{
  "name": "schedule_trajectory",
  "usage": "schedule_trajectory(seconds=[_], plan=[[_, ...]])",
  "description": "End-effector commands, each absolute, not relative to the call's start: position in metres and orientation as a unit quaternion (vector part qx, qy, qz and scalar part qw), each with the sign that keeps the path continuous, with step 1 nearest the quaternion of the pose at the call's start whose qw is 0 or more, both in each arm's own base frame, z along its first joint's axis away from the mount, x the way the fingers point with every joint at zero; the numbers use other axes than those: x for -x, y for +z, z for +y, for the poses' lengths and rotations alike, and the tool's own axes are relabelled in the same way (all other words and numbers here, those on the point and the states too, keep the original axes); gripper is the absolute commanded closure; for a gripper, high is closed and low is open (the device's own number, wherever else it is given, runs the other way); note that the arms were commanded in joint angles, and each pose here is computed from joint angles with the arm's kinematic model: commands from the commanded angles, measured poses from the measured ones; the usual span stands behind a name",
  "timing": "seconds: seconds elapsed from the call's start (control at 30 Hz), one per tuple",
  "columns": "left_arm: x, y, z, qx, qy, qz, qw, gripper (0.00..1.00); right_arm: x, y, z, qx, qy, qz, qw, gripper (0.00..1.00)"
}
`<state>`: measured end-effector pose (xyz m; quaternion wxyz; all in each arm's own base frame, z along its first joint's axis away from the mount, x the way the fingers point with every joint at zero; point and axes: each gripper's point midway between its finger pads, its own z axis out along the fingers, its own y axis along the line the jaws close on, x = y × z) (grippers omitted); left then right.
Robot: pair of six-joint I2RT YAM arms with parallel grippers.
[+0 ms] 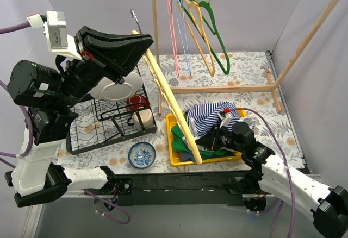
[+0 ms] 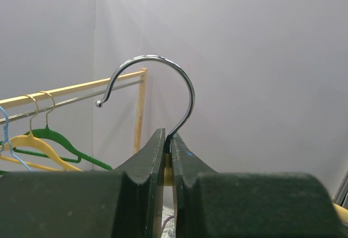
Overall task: Remove the tank top from the hanger
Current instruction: Place the tank top in the bin.
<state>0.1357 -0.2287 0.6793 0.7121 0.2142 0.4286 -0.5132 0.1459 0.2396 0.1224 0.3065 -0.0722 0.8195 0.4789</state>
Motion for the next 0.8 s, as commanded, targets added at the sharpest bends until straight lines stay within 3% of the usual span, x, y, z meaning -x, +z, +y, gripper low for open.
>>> schedule_trajectory(seconds=[0.0,0.13,0.17,0.33,0.5,0.63,0.77], plan=[[-0.129,0.696,-0.211,-0.197,-0.507,0.403,0.736,1.00,-0.163,0.153,0.230,0.050,0.461,0.806,0.368,0.68],[-0.128,0.695,-0.208,-0.195,-0.505,0.402,0.739,1.00,-0.167,0.197,0.222,0.059,0.439,0.806,0.392,0.26],[-0.127,0.696,-0.206,-0.194,-0.504,0.401,0.740,1.00,-0.168,0.203,0.220,0.061,0.432,0.808,0.396,0.24],[-0.124,0.694,-0.204,-0.195,-0.505,0.397,0.741,1.00,-0.180,0.248,0.204,0.056,0.390,0.807,0.440,0.25],[-0.124,0.693,-0.202,-0.193,-0.505,0.397,0.742,1.00,-0.212,0.268,0.188,0.053,0.321,0.790,0.519,0.36],[-0.124,0.694,-0.202,-0.191,-0.506,0.396,0.742,1.00,-0.225,0.228,0.200,0.034,0.329,0.792,0.512,0.50],[-0.124,0.693,-0.202,-0.193,-0.504,0.398,0.742,1.00,-0.195,0.119,0.214,0.016,0.385,0.823,0.417,0.57]])
